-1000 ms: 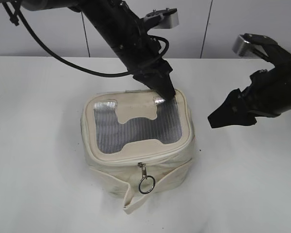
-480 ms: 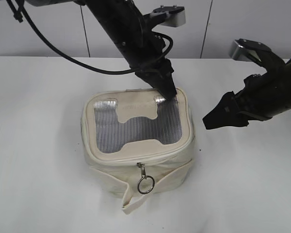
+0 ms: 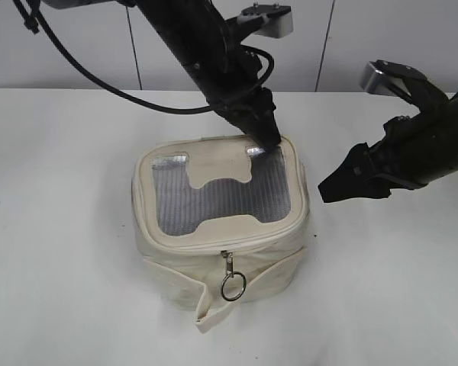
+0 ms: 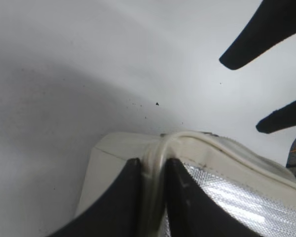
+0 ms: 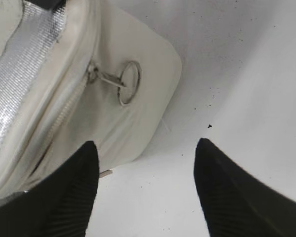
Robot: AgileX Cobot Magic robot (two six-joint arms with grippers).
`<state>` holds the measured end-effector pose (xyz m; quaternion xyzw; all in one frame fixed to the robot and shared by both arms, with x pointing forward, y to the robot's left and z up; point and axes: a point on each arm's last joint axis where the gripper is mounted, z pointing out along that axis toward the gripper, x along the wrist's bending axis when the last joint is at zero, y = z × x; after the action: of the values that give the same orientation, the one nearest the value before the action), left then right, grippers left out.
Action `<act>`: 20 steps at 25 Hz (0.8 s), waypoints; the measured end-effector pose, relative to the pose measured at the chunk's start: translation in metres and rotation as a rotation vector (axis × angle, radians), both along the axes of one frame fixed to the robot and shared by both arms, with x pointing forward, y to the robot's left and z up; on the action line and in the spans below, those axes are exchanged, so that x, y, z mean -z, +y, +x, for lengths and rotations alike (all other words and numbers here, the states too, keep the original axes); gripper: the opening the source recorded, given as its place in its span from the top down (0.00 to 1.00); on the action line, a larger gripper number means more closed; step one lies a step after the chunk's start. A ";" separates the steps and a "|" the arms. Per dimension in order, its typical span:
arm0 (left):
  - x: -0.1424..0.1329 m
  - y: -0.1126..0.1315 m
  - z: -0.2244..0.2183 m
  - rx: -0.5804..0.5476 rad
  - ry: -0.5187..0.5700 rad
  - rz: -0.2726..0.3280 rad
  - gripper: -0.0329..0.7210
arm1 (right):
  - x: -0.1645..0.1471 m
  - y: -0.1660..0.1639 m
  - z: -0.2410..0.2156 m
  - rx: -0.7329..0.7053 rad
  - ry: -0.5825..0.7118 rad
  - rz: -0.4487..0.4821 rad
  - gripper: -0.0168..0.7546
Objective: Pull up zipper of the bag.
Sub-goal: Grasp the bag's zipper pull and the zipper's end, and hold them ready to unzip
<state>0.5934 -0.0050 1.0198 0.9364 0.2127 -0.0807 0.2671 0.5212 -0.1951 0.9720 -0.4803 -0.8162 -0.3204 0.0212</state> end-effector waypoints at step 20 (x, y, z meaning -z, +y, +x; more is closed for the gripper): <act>-0.017 0.002 0.003 -0.011 -0.081 -0.018 0.22 | 0.000 0.000 0.000 -0.004 0.003 0.001 0.36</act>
<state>0.5964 -0.0031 1.0370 0.9353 0.2060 -0.0432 0.2846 0.5208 -0.1949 0.9720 -0.4792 -0.8169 -0.3201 0.0235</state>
